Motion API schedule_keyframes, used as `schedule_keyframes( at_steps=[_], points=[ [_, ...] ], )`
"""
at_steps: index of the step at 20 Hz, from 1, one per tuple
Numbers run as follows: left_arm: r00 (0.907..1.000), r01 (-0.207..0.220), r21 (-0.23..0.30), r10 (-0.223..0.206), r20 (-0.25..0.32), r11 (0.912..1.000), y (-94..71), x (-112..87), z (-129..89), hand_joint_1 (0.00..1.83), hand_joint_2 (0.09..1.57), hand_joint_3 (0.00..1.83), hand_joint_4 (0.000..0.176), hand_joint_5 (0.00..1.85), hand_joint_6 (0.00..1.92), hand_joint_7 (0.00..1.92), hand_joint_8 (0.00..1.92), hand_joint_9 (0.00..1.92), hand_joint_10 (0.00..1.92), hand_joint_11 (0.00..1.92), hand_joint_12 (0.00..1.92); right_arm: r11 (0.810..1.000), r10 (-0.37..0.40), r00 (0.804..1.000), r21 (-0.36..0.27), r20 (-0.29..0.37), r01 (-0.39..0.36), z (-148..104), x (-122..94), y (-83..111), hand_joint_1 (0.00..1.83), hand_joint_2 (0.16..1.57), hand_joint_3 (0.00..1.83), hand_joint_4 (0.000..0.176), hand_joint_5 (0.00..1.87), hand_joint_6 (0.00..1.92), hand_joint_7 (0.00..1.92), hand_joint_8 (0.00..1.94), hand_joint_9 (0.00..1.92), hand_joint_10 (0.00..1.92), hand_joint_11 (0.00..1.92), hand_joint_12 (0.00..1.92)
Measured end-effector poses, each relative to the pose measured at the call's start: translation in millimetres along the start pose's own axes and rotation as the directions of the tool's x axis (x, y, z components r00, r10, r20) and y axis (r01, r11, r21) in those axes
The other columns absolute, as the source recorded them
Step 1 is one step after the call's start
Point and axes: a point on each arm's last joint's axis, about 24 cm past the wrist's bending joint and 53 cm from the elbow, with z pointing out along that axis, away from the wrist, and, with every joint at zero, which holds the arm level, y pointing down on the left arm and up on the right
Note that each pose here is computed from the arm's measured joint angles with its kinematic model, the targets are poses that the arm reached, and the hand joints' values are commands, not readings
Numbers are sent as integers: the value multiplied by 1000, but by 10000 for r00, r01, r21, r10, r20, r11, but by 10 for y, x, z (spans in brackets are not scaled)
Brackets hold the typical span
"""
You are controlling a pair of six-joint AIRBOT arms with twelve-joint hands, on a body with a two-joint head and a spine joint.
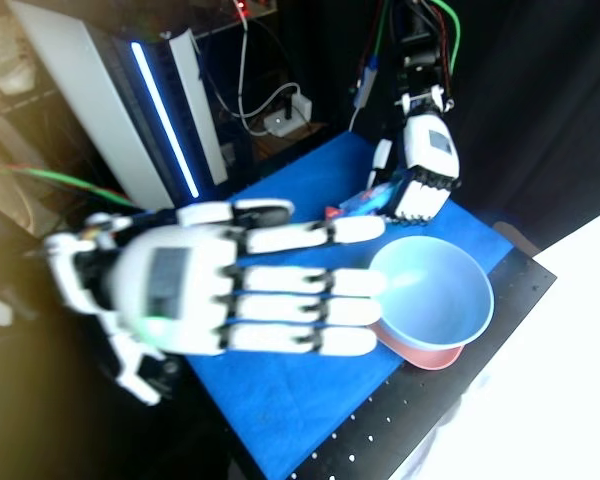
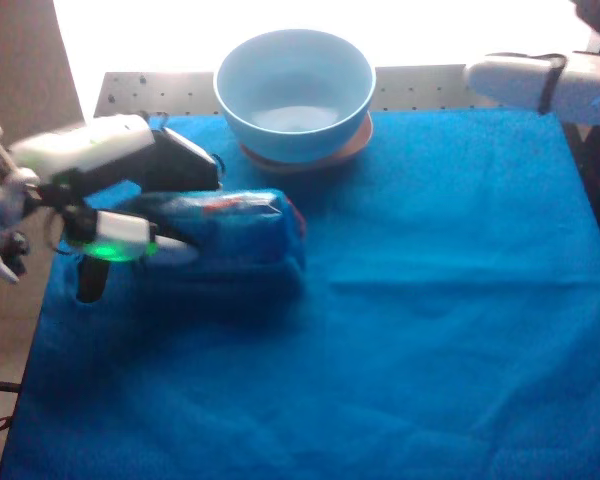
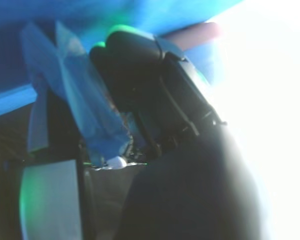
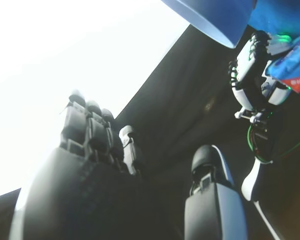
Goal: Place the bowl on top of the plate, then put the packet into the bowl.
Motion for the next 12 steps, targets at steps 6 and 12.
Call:
schedule_keyframes(
  at_steps=[6,12],
  points=[
    [9794,-638,2004,228,2005,9776,-616,-776,-205,1389,1071,0,0,938,975,1125,736,1019,1101,800,1470,9999,131,9999,14,112,-131,-82,-3,-26,410,1198,10,135,36,5,0,0,0,0,0,0],
    [9364,-1940,1655,1322,3251,9670,-844,-1413,264,1397,1059,0,0,912,955,1173,575,1106,1015,1032,1177,9997,204,9997,137,164,-206,-103,0,-70,444,1235,10,117,40,2,0,0,0,0,0,0]
  ],
)
